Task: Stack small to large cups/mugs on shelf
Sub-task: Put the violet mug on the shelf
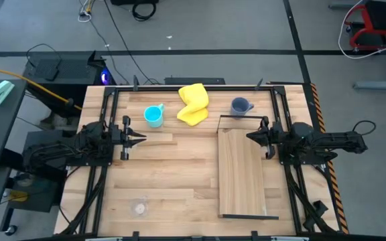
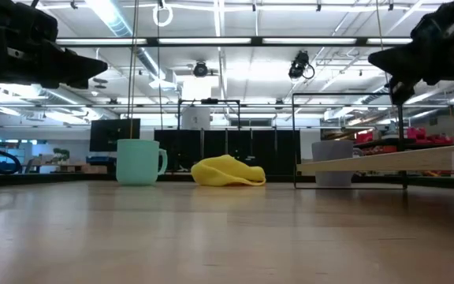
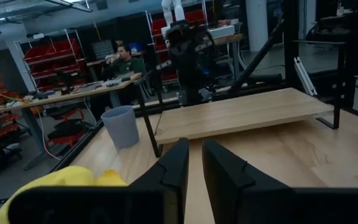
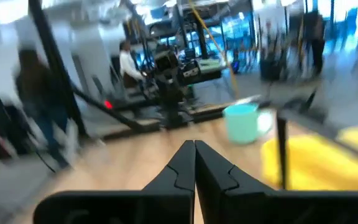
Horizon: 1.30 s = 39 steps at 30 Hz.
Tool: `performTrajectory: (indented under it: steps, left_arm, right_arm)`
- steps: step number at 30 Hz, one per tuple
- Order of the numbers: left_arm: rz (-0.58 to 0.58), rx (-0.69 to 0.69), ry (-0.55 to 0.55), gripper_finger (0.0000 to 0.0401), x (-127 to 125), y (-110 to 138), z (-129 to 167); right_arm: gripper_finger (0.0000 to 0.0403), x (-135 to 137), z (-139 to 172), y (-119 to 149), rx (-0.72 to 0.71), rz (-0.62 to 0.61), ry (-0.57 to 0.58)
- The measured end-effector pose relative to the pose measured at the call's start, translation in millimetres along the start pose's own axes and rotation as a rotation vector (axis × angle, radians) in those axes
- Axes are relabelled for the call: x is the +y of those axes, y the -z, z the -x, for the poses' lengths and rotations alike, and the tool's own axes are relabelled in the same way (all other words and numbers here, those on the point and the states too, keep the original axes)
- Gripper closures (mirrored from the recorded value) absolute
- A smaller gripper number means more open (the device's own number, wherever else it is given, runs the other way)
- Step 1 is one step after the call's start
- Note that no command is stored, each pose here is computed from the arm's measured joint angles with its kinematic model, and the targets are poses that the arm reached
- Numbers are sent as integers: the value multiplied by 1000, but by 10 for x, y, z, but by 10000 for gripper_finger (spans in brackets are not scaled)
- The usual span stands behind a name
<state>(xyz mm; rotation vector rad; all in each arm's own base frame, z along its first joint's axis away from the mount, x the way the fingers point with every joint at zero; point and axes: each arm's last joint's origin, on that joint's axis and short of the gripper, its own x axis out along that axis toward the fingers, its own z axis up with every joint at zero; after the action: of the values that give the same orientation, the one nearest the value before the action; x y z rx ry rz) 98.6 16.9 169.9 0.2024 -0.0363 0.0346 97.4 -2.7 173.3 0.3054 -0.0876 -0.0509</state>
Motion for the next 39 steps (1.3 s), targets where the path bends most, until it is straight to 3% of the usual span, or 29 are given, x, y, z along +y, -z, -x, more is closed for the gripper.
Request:
performTrajectory:
  steps: [2,5,8,15,19,22,26,31,37,39]
  left_arm:
    - [-2,-9,-2,346,2,-9,0]
    - [-4,-39,-7,342,7,-38,1]
    - [60,-50,-8,340,9,-48,1]
    - [335,-104,-2,345,18,-99,5]
    - [370,-137,1,348,24,-131,9]
    - [357,-163,0,346,28,-156,13]
    - [349,-208,0,342,35,-198,21]
    - [340,-245,0,346,40,-233,29]
    - [326,-268,-1,349,43,-255,35]
    - [326,-267,-1,346,43,-254,34]
  right_arm:
    - [393,1,0,-5,-5,-129,-2]
    - [393,14,1,-45,-45,-188,-19]
    - [393,42,10,-136,-136,-199,-58]
    - [393,128,109,-427,-441,-214,-187]
    - [393,211,225,-710,-599,-167,-234]
    - [393,294,303,-994,-601,-91,-205]
    - [393,386,398,-1412,-455,-35,-28]
    - [392,457,377,-1886,-240,16,315]
    - [373,450,48,-2259,70,128,817]
    - [364,410,-118,-2325,178,145,930]
